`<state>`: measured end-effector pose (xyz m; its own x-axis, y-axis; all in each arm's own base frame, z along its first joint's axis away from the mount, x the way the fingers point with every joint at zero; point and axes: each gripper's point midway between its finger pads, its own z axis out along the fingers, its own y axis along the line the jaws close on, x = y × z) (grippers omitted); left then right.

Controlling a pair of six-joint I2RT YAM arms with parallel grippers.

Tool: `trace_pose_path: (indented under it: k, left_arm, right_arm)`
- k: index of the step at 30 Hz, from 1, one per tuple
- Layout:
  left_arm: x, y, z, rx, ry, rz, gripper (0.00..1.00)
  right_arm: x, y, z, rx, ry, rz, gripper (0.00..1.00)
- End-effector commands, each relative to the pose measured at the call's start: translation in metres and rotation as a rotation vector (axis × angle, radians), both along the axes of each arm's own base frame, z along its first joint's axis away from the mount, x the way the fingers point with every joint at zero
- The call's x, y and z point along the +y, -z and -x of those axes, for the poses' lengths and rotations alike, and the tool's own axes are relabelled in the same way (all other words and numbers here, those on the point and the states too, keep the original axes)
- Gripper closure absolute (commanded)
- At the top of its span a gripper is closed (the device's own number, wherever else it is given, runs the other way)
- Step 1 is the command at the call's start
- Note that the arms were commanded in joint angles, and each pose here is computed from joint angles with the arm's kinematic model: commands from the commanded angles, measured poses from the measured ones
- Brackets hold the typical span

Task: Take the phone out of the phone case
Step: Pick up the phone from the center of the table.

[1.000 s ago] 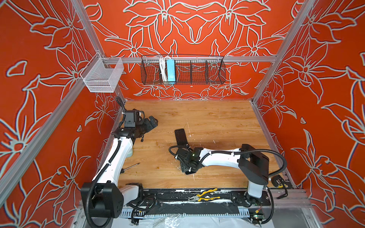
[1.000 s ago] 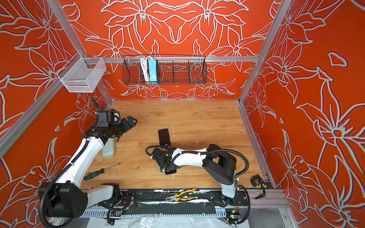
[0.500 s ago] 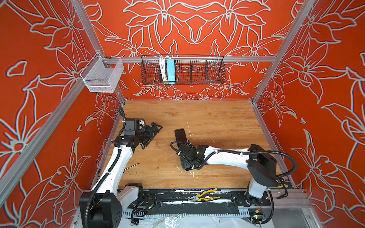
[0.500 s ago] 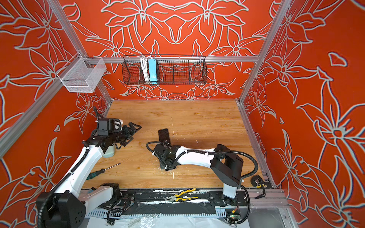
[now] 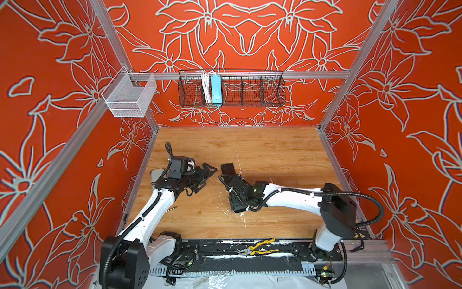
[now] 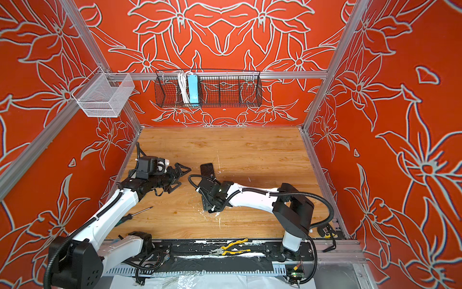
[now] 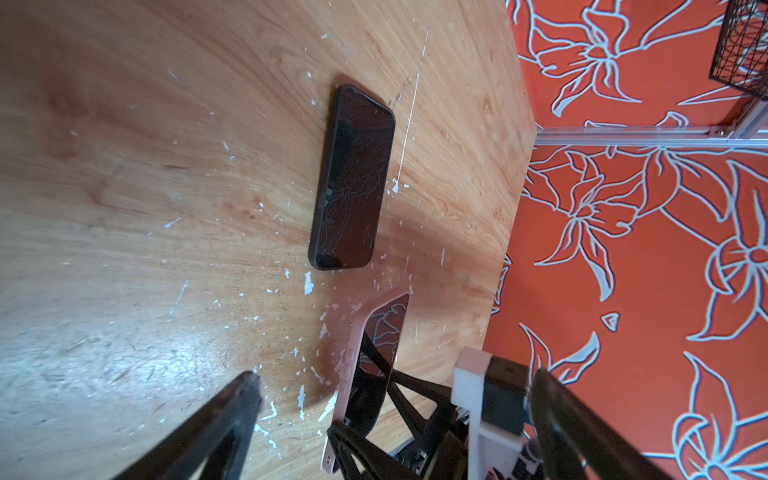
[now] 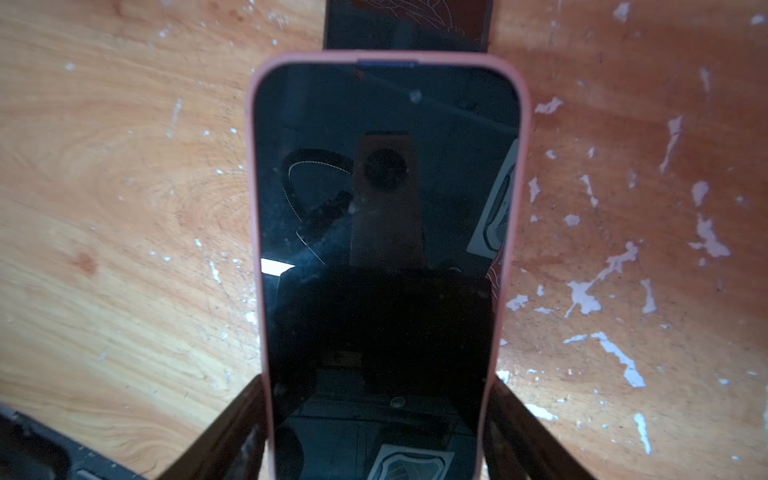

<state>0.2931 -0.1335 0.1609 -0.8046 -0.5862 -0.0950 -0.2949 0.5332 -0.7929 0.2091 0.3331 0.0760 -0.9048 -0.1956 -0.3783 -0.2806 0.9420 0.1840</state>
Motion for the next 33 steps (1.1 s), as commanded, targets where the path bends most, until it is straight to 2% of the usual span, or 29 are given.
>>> trace_pose_path:
  k: [1,7,18,21,27,33]
  left_arm:
    - [-0.014,-0.001,-0.004,-0.017,0.032,0.035,0.02]
    - [-0.024,0.016,-0.005,-0.002,0.037,0.089,0.1]
    - [-0.048,0.021,-0.009,-0.039,0.127,0.081,0.16]
    - [-0.054,0.022,-0.009,-0.051,0.155,0.068,0.23]
    - [-0.062,0.033,-0.011,-0.035,0.178,0.057,0.24]
    - [-0.07,0.039,-0.013,-0.021,0.199,0.063,0.42]
  right_arm:
    - [0.006,-0.019,-0.006,-0.021,-0.007,-0.068,0.38]
    - [0.008,-0.03,-0.011,-0.029,-0.013,-0.105,0.38]
    - [0.016,-0.047,-0.019,-0.03,-0.039,-0.172,0.38]
    - [0.018,-0.051,-0.022,-0.033,-0.043,-0.189,0.39]
    - [0.022,-0.057,-0.025,-0.035,-0.052,-0.208,0.39]
    - [0.025,-0.06,-0.027,-0.037,-0.049,-0.228,0.38]
